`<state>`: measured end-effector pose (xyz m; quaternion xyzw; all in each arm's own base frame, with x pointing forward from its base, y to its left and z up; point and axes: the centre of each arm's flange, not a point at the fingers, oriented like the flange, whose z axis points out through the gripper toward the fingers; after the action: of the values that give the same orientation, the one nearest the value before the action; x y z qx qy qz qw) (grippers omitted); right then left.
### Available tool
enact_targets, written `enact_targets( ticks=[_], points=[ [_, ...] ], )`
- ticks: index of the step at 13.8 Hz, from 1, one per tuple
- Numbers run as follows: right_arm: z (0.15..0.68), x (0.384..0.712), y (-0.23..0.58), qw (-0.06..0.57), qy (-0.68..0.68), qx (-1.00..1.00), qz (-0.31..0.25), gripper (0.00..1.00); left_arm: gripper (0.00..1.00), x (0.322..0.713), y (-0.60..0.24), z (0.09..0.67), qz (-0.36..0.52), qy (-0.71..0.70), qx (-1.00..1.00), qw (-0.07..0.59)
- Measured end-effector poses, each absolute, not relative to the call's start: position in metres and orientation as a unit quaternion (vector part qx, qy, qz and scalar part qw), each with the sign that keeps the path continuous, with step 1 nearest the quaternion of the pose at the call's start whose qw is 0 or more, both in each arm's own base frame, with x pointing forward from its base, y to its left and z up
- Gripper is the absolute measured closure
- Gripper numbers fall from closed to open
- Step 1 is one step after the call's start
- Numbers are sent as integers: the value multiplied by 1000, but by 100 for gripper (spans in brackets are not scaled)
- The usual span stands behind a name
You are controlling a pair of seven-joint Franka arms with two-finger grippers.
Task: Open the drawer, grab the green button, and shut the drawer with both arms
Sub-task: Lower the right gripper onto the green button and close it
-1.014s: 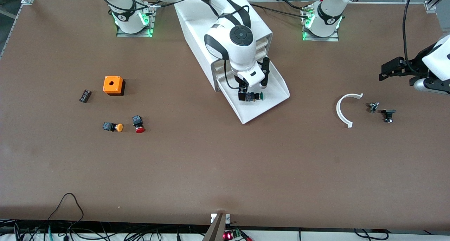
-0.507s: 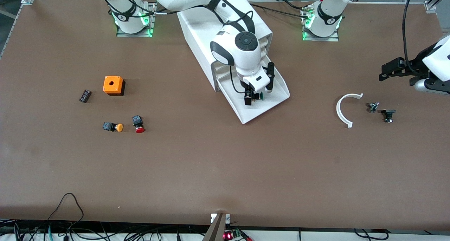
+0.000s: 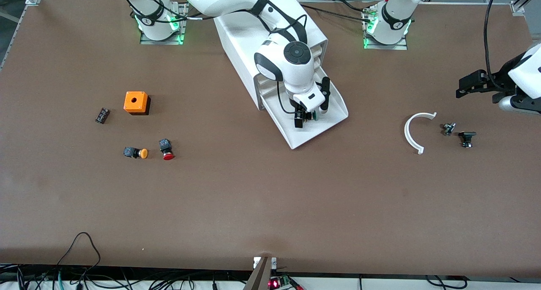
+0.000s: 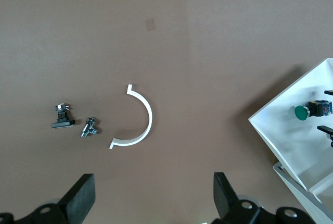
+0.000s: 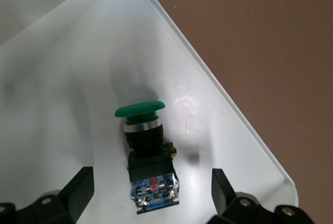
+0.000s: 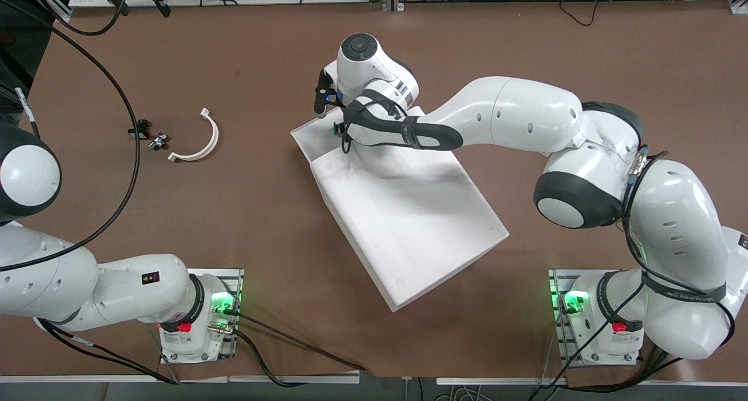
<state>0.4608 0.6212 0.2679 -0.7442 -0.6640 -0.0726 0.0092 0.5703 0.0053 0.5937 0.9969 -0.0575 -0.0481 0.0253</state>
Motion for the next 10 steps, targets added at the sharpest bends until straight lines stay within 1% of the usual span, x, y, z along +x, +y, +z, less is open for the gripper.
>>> enact_targets(
  ticks=[6,10],
  points=[
    [260,451,627,2,-673,-736,-69,0,0,570,5,594,-48,-57,997,25],
    [258,451,627,-1,-675,-735,-67,0,0,570,5,594,-48,-57,997,25]
  ],
)
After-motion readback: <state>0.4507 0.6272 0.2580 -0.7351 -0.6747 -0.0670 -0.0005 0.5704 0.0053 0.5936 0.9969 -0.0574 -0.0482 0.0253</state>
